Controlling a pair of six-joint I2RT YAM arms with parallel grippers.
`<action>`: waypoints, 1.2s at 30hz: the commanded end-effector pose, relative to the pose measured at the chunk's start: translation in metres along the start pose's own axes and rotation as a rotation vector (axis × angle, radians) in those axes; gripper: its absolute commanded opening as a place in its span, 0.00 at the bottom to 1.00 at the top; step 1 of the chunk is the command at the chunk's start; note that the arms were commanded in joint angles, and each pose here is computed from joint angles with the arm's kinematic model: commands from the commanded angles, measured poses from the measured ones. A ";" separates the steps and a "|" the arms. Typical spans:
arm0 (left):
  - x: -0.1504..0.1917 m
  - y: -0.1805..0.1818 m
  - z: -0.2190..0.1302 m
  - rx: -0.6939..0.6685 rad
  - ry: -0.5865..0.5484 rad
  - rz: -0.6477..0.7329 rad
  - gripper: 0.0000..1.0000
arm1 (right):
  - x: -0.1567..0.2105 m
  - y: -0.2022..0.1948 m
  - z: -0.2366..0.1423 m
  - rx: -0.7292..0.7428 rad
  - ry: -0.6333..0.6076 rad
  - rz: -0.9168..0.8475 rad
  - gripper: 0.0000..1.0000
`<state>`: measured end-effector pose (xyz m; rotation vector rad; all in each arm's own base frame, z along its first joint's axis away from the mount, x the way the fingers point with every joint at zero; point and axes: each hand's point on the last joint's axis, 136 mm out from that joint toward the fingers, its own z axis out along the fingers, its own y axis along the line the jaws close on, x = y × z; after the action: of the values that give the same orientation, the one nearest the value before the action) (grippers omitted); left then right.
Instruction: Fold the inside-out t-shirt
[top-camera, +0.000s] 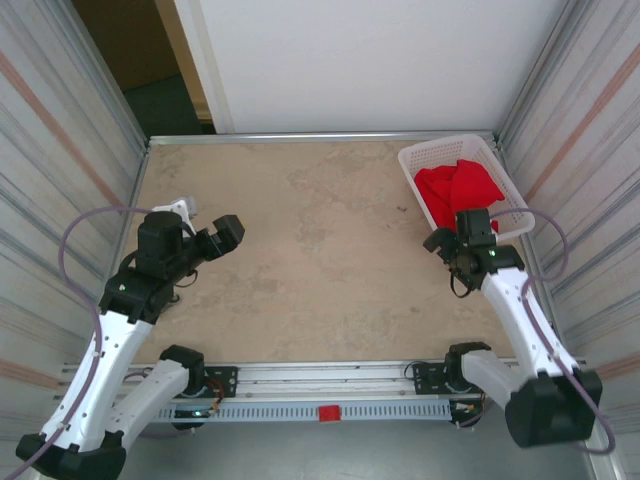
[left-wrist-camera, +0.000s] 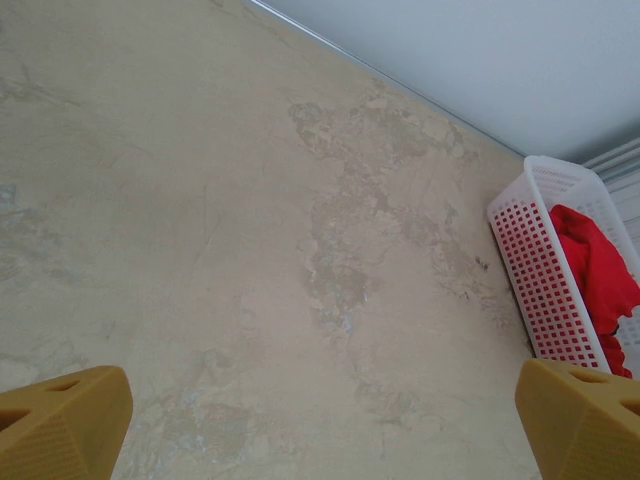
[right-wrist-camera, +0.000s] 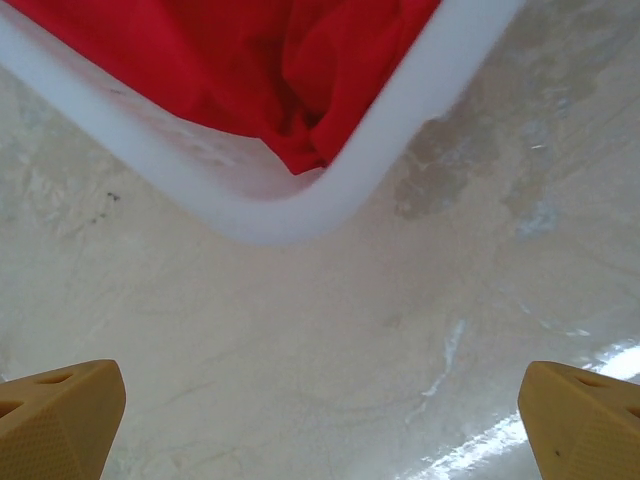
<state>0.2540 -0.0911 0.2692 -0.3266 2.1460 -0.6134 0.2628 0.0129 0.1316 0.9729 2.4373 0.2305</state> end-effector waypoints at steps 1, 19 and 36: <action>-0.002 0.001 -0.005 -0.016 -0.021 -0.022 0.99 | -0.014 0.035 0.009 -0.112 0.025 -0.040 0.99; 0.006 0.010 0.002 -0.065 0.005 -0.013 0.99 | -0.041 0.107 0.031 -0.300 0.019 -0.218 0.95; 0.008 -0.005 0.011 -0.087 0.086 0.013 0.99 | -0.124 0.242 0.108 -0.001 -0.108 -0.294 0.95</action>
<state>0.2609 -0.1046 0.2507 -0.3282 2.2677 -0.5484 0.5394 0.1357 0.1778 0.5259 2.3887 0.2790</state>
